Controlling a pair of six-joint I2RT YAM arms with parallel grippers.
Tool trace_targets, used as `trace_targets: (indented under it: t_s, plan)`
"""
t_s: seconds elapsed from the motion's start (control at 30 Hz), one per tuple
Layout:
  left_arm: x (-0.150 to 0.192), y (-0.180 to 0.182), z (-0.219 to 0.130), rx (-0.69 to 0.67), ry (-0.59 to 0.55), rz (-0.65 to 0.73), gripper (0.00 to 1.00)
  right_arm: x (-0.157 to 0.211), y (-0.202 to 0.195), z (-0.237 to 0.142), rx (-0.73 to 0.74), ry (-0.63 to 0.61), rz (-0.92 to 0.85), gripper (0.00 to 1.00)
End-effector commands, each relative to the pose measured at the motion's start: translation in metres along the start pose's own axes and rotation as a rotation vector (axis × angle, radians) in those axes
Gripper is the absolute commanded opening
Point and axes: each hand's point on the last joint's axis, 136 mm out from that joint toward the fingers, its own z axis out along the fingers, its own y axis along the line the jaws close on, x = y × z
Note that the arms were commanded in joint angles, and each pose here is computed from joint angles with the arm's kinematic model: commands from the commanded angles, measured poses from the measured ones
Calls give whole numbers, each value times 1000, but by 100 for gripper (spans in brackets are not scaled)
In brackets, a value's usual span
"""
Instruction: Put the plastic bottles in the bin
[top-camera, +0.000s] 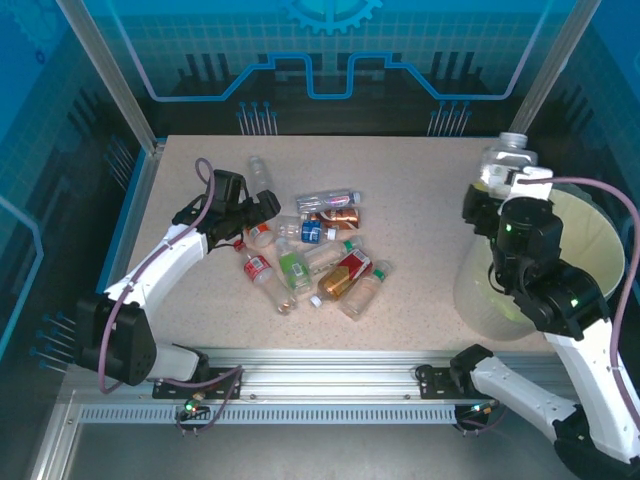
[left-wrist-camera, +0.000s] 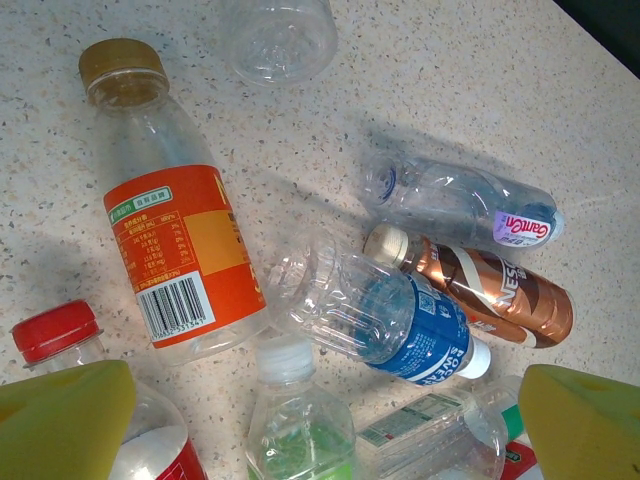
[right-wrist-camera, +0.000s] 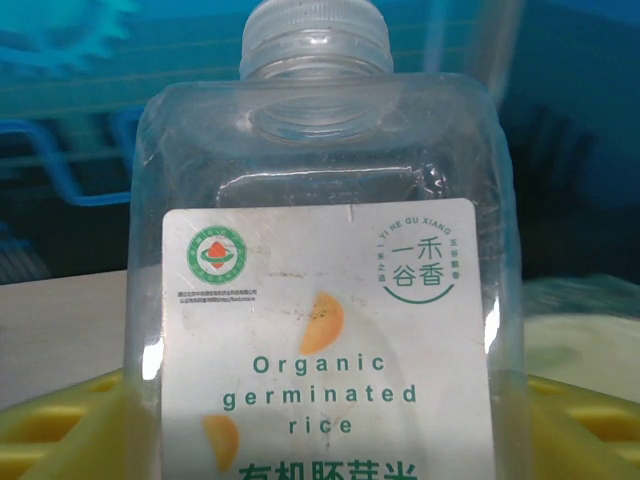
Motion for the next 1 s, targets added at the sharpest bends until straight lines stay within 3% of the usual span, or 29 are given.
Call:
trace_targets:
  t_s: [0.0,0.3,0.5,0.9,0.97]
  plan:
    - [-4,-11,-9,45,-13,38,99,23,-49,-1,243,68,-88,64]
    - [-3,-9,-7,44,-9,23,99,87,-113,13,449,225,38,65]
    - [-7,-3,-5,31,-16,24,99,115,-146,15,610,293,32,67]
    - [-6,0,1,31,-3,4,99,150,-166,35,753,370,87,75]
    - [-6,1,1,30,-4,6,99,156,-167,38,767,394,87,80]
